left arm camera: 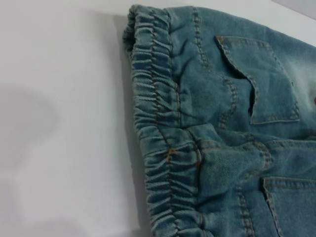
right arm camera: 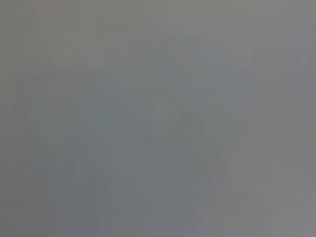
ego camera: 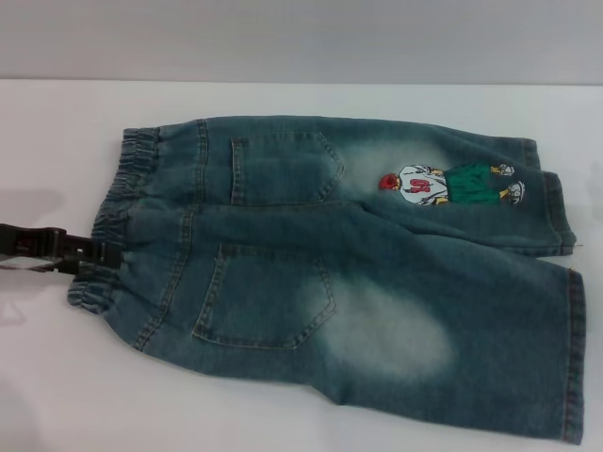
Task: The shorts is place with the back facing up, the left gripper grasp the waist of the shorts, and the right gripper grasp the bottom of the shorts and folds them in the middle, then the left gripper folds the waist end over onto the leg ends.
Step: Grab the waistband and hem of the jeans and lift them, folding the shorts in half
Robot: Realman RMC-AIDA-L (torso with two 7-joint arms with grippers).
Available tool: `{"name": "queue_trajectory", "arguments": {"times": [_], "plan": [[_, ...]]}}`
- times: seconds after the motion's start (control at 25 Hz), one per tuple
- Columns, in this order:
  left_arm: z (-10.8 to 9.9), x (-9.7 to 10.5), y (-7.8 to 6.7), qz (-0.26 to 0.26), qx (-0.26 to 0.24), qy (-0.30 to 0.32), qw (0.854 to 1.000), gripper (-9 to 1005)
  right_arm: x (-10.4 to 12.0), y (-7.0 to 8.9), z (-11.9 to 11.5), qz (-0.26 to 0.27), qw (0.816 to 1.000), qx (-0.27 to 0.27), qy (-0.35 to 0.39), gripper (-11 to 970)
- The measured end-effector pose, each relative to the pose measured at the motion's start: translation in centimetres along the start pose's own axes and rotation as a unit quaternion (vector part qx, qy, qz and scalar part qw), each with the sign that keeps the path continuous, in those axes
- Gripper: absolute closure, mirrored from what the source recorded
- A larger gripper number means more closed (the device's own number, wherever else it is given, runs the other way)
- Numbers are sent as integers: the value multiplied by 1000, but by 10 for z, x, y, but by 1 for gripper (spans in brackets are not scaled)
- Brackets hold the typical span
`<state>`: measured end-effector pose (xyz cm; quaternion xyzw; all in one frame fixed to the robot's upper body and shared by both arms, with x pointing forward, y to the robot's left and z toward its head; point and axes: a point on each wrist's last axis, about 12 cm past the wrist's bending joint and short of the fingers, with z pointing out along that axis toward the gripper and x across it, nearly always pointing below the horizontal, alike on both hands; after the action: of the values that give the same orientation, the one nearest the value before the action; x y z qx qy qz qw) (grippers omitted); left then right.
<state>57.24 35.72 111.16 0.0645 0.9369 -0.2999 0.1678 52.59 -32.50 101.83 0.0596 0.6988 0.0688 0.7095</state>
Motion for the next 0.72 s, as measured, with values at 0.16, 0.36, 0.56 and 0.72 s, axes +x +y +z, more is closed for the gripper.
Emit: {"name": "queue_trajectory", "arguments": {"times": [0.16,0.36,0.56,0.72], "plan": [[0,-1,0,0,-2,-3,1000,201,0,0,0,1,1000,0,0,442],[1,-4,3,-4,-16,-15,1000,209,0,0,0,3,1000,0,0,443],[2,-4,4,-5,-19,-18,1000,216,-1,0,1,3,1000,-1,-1,442],[5,0,5,-10,-19,-9,1000,222,-1,1,1,3,1000,-2,-2,442]]}}
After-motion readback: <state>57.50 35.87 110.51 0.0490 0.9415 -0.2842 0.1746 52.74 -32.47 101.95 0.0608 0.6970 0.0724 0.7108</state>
